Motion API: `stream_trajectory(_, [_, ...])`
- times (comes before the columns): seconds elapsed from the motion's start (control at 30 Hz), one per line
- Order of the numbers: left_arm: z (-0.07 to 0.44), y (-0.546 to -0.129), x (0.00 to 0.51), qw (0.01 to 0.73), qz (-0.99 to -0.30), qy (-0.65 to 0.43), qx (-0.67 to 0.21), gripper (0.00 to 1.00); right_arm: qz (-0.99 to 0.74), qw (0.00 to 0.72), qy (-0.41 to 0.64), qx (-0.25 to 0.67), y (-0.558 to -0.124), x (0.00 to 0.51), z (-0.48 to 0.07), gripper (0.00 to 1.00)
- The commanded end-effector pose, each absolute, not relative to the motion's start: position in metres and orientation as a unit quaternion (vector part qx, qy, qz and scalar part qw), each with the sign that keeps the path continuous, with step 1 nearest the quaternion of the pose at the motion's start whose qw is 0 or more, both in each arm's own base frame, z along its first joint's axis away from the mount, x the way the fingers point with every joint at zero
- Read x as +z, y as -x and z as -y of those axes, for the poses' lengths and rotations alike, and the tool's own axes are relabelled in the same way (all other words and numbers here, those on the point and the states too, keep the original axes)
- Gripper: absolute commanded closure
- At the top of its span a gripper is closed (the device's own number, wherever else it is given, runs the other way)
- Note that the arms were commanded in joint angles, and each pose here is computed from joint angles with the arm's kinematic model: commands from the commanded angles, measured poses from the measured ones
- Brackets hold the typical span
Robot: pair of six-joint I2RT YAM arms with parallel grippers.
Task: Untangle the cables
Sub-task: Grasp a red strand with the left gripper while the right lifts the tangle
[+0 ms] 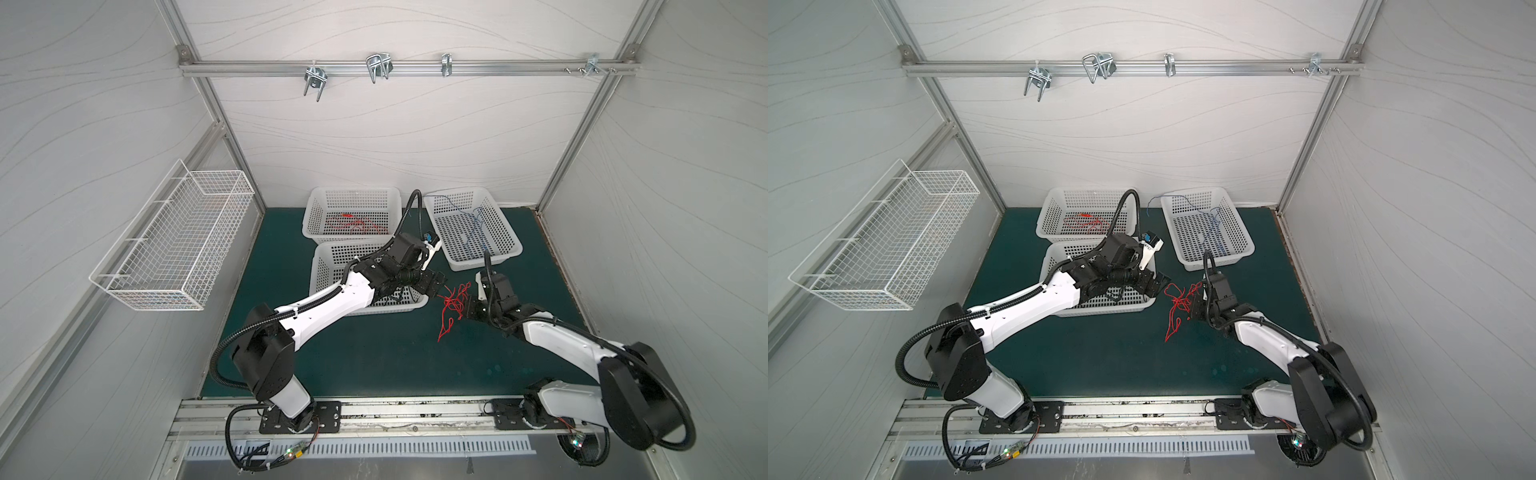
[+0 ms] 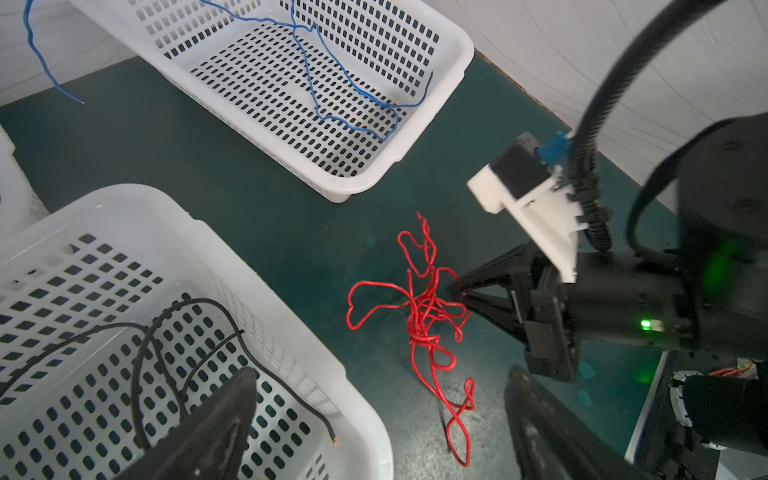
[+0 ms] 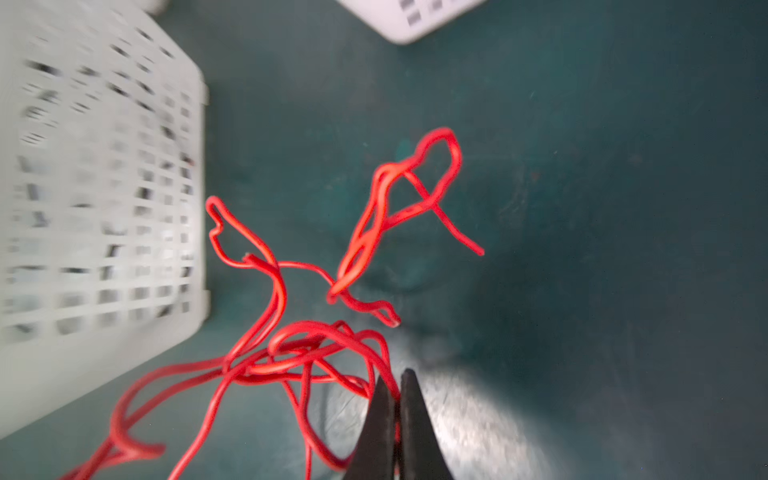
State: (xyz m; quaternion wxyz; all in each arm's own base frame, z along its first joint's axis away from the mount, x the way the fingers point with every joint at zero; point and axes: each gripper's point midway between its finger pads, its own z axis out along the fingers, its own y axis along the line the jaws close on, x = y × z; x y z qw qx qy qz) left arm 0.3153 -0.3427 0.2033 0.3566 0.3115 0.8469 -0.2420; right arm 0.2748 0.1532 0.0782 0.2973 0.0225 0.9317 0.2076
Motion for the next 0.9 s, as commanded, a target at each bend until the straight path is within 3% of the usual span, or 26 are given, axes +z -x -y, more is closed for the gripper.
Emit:
stream_trajectory(0.0, [0.352,-0.315,0.213,0.371,-0.831,-0.320,-0.263,0.06,-0.929,0.316,-0.020,0.191,-0.262,0.098,-0.138,1.00])
stream_trajectory(0.4, [0.376,-0.293,0.224,0.376,-0.781,-0.370,-0.333,0.06,-0.882,0.431,-0.044,0.188,-0.244,0.195,-0.105,1.00])
stream_trajectory(0.87, [0.404,-0.272,0.235,0.399,-0.736,-0.392,-0.381,0.08,-0.873,0.446,-0.053,0.191,-0.264,0.237,-0.112,1.00])
